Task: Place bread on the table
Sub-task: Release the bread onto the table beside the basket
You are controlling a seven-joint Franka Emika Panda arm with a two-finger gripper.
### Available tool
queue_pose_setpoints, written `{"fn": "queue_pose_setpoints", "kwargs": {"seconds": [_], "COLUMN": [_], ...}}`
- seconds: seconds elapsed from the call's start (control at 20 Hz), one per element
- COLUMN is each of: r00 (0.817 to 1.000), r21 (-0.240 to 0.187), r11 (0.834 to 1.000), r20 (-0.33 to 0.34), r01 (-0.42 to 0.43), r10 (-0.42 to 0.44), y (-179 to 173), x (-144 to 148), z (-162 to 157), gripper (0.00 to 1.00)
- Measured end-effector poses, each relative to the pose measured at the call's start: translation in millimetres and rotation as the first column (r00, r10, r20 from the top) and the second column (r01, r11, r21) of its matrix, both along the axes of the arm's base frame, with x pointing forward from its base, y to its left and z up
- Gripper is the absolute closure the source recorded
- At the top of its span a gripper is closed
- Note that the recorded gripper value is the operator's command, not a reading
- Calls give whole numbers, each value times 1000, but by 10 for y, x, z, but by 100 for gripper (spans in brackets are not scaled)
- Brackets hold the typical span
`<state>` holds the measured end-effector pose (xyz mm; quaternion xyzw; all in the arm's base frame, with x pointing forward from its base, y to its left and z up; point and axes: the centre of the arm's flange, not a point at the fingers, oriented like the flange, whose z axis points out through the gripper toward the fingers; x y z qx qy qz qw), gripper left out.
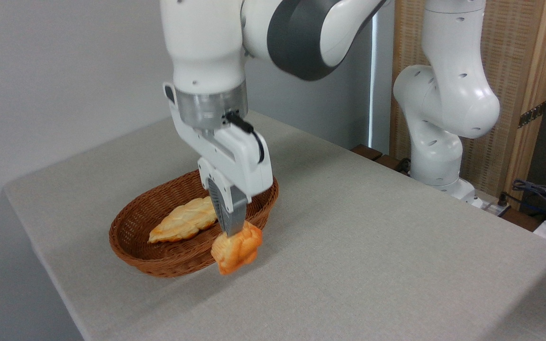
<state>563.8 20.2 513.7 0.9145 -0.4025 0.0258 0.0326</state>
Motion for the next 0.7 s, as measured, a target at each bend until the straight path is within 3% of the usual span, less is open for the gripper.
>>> {"fn": "queue_pose_setpoints", "kwargs": {"seconds": [0.2,0.7], "r00": [1000,1000], "r21": [13,13], "r11": [1000,1000], "r20": [-25,-10], "r01": [5,18], "r10": [-4,-18], "y": [-18,-92], "x": [44,62], "z": [-141,-73], "gripper": [0,0]}}
